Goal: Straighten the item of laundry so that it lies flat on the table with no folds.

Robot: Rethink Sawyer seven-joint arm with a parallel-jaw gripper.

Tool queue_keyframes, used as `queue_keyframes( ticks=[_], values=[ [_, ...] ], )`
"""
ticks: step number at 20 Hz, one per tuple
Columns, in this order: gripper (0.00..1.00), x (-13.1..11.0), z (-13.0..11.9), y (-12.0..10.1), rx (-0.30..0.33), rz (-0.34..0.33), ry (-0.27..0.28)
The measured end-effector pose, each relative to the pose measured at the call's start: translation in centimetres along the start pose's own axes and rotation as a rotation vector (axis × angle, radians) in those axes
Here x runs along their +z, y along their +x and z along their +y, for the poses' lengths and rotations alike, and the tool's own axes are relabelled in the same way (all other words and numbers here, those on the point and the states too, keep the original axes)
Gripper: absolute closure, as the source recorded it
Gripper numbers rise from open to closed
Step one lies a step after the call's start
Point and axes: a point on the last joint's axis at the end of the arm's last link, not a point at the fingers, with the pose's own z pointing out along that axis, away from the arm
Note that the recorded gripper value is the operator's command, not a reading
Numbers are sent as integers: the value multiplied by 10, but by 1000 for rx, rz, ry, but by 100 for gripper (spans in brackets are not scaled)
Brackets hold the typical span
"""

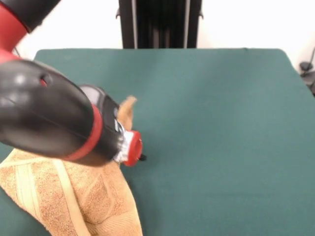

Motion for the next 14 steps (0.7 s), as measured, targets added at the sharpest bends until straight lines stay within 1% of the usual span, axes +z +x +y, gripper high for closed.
queue_keyframes(
  ticks=[2,3,4,5,7,8,9,13,14],
  values=[
    [0,-15,-3,7,5,1,-22],
    [0,-25,-4,11,5,4,-43],
    [0,-29,-4,12,4,7,-55],
    [0,-46,-4,20,-5,20,-103],
    [0,-56,-3,26,-13,35,-138],
    [0,-63,-1,30,-21,48,-166],
    [0,-74,3,37,-35,69,-208],
    [0,-102,12,56,-72,126,-312],
    [0,-109,14,60,-79,136,-323]
  ],
)
